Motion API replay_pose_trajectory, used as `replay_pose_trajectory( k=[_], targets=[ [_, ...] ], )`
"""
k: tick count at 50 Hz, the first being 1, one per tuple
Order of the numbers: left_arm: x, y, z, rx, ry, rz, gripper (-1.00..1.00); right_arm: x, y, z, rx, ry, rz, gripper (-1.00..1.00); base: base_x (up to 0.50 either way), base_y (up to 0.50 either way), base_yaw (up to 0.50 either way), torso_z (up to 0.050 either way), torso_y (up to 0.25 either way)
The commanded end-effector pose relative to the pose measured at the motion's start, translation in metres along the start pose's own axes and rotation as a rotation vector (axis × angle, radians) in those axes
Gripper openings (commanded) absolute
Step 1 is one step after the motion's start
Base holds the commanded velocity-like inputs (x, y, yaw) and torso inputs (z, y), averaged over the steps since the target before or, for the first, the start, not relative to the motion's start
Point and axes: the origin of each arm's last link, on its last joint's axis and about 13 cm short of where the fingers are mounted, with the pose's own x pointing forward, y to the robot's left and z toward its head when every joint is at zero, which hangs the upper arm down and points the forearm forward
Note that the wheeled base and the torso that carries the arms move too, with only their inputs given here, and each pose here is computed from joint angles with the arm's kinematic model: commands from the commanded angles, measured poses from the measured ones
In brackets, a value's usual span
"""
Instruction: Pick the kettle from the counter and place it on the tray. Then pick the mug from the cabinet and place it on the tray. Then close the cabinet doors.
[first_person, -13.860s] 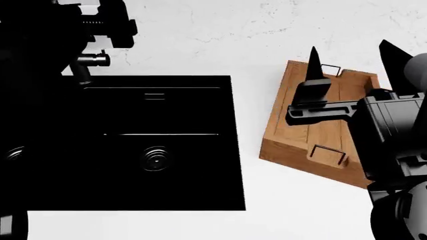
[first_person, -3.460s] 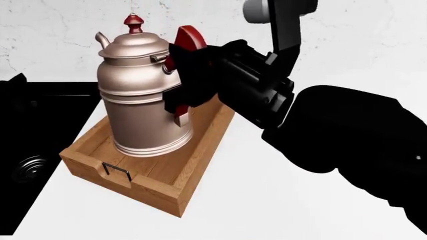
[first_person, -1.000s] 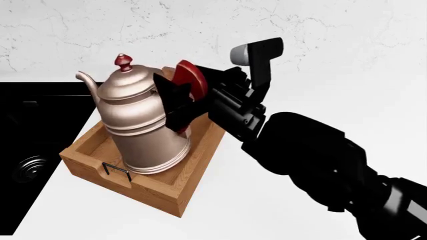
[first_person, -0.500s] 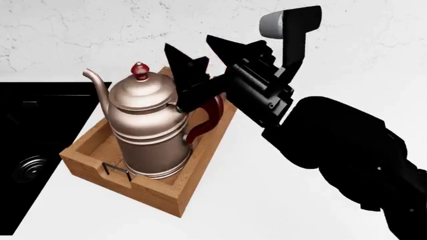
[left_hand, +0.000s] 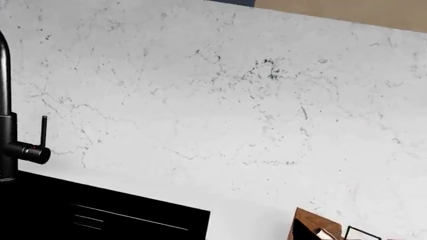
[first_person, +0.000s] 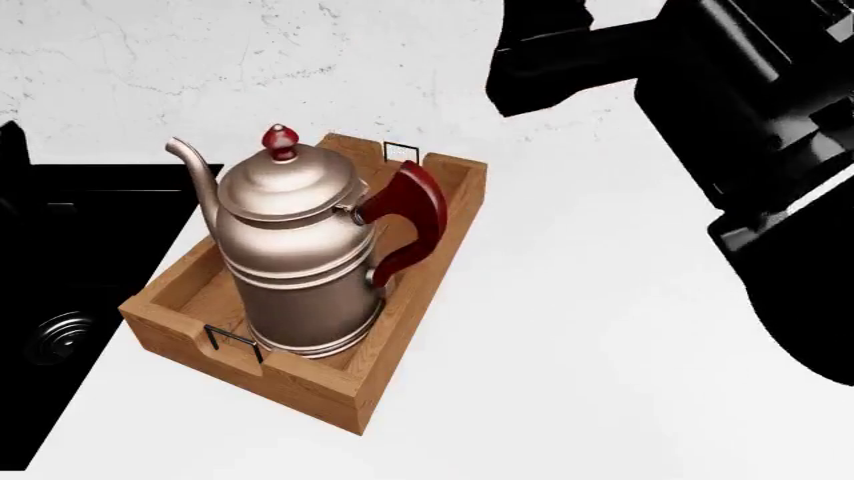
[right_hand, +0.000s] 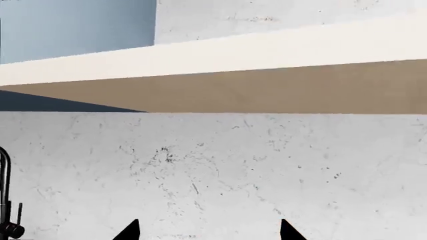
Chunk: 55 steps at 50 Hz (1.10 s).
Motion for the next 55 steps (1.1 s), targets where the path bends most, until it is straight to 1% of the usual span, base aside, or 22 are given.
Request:
replay_pose_trajectory(
  k=[1,6,11,15,20,28,40,55],
  targets=[
    [-0.018,-0.028,0.030,0.011,-0.187,-0.047,1.00,-0.046,0.001,0.009,-0.249,-0.093,-0.293,1.00,0.00,0.00,0.00,0.000,0.000],
    [-0.027,-0.043,0.041,0.011,-0.300,-0.058,1.00,-0.069,0.003,0.003,-0.296,-0.126,-0.362,1.00,0.00,0.00,0.00,0.000,0.000],
    [-0.034,-0.054,0.047,-0.006,-0.373,-0.078,1.00,-0.084,0.003,0.006,-0.342,-0.168,-0.419,1.00,0.00,0.00,0.00,0.000,0.000],
    [-0.037,-0.060,0.051,-0.017,-0.408,-0.106,1.00,-0.090,0.003,0.013,-0.372,-0.195,-0.449,1.00,0.00,0.00,0.00,0.000,0.000],
    [-0.039,-0.062,0.057,-0.023,-0.446,-0.107,1.00,-0.094,0.006,0.025,-0.416,-0.245,-0.475,1.00,0.00,0.00,0.00,0.000,0.000],
    [-0.040,-0.062,0.064,-0.029,-0.479,-0.108,1.00,-0.100,0.008,0.034,-0.446,-0.285,-0.502,1.00,0.00,0.00,0.00,0.000,0.000],
    [-0.048,-0.062,0.071,-0.039,-0.508,-0.108,1.00,-0.103,0.006,0.033,-0.437,-0.283,-0.513,1.00,0.00,0.00,0.00,0.000,0.000],
    [-0.049,-0.063,0.068,-0.038,-0.501,-0.119,1.00,-0.104,0.003,0.032,-0.440,-0.287,-0.526,1.00,0.00,0.01,0.00,0.000,0.000]
  ],
)
